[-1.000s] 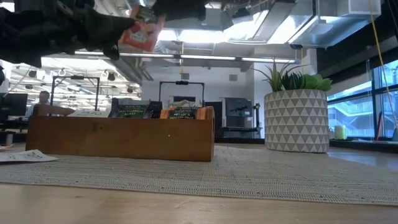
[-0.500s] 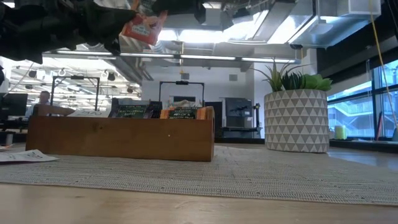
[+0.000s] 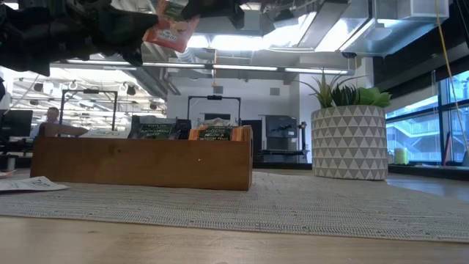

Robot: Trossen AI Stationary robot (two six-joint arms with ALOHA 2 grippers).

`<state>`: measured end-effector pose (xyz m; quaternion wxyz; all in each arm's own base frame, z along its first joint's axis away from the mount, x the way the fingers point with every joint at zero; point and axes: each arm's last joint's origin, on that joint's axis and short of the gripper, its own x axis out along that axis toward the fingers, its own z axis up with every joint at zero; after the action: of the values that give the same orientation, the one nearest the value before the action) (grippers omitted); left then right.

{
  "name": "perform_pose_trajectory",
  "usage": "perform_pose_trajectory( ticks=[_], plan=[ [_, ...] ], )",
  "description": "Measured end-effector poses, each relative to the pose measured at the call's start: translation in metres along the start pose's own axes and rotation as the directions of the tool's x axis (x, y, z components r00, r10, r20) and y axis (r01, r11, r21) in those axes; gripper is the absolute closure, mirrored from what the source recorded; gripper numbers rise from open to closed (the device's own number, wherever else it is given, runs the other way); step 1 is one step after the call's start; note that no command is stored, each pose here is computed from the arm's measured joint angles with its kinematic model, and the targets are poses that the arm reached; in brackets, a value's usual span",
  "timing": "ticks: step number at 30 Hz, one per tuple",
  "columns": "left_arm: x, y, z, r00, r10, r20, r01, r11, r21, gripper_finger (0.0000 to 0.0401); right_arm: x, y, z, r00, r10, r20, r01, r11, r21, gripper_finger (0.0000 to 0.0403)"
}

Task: Pick & Place Tea
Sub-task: Put the orange tea bag into the right section of the wooden organizer

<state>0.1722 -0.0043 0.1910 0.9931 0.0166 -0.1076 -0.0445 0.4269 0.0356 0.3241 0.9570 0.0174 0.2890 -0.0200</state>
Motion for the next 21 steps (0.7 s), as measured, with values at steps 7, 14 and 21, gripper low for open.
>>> perform_pose_trajectory(
  ticks=[7,14,21],
  plan=[
    [0.000,0.000,-0.006,0.998,-0.002,-0.067,0.000,1.000,-0.018,0.0282,-0.002,0.009,-0.016,0.988,0.004,-0.152,0.012,0.995,0.102,0.0399],
    [-0.001,0.004,-0.009,0.995,0.025,-0.096,-0.026,1.000,-0.016,0.0247,-0.003,0.049,-0.035,0.964,0.022,-0.264,0.032,0.979,0.201,0.0399],
    [-0.001,0.006,-0.012,0.992,0.034,-0.120,-0.039,0.998,-0.044,0.0244,0.025,0.078,-0.063,0.940,-0.022,-0.340,0.081,0.984,0.161,0.0399]
  ],
)
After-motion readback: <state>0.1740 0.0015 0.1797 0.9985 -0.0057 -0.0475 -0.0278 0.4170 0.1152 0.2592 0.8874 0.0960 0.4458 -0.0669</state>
